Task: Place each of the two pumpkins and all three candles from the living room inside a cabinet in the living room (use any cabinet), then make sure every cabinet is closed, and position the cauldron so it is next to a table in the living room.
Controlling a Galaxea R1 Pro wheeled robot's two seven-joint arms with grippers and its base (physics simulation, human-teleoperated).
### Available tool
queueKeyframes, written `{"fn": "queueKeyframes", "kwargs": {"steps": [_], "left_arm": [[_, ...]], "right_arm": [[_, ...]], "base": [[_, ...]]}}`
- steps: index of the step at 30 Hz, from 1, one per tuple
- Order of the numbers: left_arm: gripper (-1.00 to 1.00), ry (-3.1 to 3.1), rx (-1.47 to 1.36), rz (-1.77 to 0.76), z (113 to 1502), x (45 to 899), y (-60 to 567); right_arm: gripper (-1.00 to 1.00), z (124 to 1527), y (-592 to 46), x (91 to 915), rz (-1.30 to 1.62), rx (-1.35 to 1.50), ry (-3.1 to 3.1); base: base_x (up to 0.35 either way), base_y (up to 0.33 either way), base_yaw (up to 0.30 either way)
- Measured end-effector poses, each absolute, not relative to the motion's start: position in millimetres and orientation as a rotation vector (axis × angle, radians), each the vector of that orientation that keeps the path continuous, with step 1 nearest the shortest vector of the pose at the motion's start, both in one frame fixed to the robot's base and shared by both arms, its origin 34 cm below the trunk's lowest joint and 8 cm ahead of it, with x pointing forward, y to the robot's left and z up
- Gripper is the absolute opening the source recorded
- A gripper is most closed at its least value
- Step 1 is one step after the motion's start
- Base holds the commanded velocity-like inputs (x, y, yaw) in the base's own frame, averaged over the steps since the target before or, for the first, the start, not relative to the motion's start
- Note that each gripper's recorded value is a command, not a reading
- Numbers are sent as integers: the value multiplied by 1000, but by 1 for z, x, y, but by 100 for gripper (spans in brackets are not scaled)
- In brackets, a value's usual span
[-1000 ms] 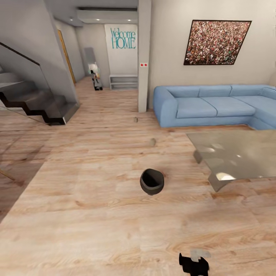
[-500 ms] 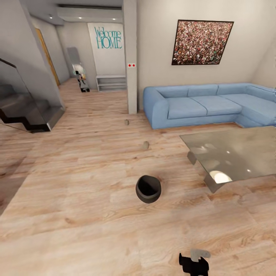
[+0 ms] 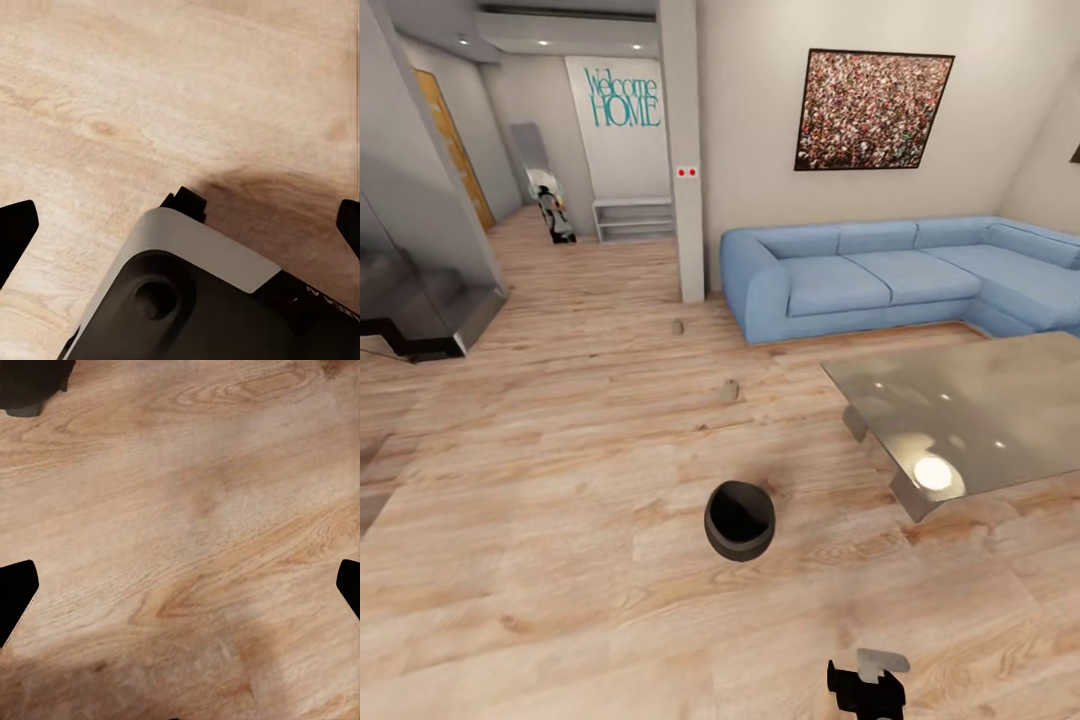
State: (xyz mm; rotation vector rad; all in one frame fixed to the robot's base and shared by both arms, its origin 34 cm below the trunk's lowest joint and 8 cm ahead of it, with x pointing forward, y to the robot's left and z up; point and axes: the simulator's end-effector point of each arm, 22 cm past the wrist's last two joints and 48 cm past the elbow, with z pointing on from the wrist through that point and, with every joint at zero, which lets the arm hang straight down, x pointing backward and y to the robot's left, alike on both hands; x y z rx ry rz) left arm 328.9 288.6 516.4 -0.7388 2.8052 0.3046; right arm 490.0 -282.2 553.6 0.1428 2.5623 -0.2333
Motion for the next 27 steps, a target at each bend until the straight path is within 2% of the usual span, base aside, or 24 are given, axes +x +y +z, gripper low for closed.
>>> {"fn": "queueKeyframes", "kwargs": {"steps": [27], "left_arm": [[100,2807,-739,307,516,328,289]], "right_arm": [[100,553,-283,489,-235,144,2566]], "base": [[332,0,0]]}}
